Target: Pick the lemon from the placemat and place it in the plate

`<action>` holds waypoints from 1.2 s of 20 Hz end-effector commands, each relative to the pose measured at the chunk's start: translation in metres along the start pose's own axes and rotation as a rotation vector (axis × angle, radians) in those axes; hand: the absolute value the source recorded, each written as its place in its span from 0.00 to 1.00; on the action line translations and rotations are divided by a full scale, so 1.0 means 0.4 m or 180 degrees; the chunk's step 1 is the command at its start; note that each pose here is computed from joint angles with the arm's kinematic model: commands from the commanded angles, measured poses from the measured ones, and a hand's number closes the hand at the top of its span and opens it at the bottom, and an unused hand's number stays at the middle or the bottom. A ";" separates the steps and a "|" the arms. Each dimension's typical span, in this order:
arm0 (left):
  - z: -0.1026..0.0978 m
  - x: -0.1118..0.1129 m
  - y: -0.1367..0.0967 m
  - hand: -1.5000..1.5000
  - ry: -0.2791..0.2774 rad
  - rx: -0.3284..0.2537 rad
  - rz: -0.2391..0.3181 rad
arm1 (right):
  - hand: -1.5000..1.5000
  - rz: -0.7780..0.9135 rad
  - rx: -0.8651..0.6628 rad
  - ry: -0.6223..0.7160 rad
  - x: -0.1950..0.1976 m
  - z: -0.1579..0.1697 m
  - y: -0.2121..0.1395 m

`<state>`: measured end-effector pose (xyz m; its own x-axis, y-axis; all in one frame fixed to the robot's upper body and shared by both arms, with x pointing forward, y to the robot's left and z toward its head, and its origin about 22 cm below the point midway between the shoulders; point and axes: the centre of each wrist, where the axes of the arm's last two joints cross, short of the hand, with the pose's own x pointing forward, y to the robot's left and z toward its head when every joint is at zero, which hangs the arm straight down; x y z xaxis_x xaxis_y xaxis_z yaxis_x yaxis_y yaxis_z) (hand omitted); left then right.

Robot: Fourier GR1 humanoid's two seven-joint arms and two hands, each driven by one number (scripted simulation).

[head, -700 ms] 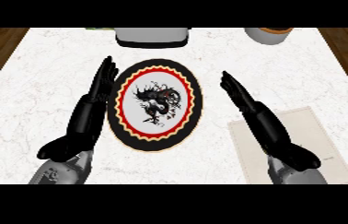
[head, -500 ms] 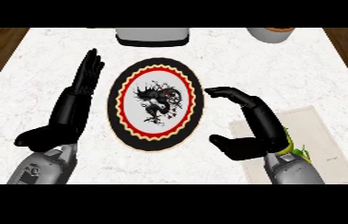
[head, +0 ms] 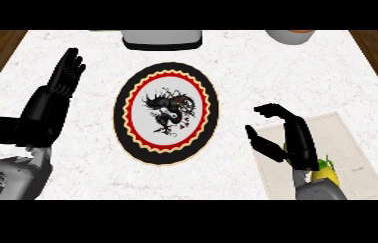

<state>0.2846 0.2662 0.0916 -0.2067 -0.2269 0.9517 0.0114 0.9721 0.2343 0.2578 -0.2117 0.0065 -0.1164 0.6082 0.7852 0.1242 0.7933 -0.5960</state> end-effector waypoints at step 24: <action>-0.019 0.008 0.019 0.50 0.0070 -0.0109 0.0022 | 0.00 0.1864 0.0312 0.1817 0.120 0.181 -0.223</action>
<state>0.2937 0.2833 0.1020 -0.1837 -0.2253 0.9568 0.0279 0.9718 0.2342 0.1709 -0.2510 0.0701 0.3349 0.8318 0.4427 0.0906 0.4392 -0.8938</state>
